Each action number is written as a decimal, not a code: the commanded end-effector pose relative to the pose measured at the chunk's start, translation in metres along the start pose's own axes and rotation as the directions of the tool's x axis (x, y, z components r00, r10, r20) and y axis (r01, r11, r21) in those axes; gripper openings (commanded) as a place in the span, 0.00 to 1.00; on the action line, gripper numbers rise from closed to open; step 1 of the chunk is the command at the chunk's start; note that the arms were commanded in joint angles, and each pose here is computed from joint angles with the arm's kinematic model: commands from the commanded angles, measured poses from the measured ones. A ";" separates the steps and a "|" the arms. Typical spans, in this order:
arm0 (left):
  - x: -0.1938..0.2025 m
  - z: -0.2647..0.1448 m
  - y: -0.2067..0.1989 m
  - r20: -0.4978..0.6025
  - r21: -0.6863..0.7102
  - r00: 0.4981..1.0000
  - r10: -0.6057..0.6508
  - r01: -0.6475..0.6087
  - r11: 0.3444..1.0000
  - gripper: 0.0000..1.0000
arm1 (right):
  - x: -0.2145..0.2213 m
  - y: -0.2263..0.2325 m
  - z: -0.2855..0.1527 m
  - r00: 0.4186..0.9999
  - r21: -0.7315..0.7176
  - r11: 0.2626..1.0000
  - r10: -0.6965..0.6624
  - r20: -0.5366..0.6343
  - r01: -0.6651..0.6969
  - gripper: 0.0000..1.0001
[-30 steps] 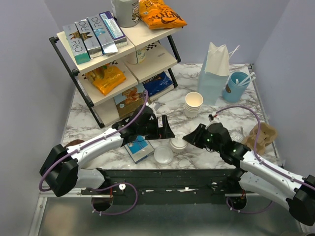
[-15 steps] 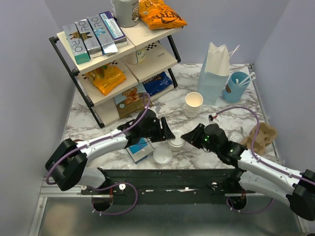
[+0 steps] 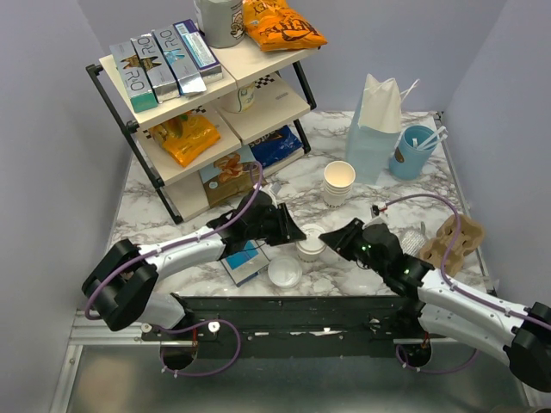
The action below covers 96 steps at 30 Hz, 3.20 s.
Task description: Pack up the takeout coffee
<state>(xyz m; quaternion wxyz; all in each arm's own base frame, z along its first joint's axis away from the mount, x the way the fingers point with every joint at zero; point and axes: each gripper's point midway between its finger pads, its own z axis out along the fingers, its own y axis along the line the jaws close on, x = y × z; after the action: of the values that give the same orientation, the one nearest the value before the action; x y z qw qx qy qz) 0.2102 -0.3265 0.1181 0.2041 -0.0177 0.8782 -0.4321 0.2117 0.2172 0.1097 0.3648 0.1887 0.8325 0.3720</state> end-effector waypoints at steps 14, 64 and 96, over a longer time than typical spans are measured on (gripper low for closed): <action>0.062 0.014 0.101 -0.143 -0.242 0.987 -0.073 0.036 0.970 0.11 | 0.039 -0.081 0.007 0.994 0.179 0.980 -0.071 -0.083 0.085 0.01; -0.090 -0.055 0.112 0.218 -0.326 0.976 0.018 0.055 0.944 0.53 | -0.016 0.084 0.112 0.975 -0.016 0.975 -0.221 -0.015 0.220 0.22; -0.123 -0.166 0.029 0.430 -0.301 0.880 0.203 -0.072 0.951 0.99 | -0.125 0.133 -0.005 0.813 0.052 0.863 -0.491 0.313 0.502 1.00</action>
<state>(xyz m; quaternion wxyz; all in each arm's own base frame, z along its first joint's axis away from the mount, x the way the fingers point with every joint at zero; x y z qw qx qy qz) 0.2835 -0.1856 0.2213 0.4097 -0.0686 0.8543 -0.3124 0.3069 0.2616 0.2577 0.5361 0.0448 0.7891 0.2966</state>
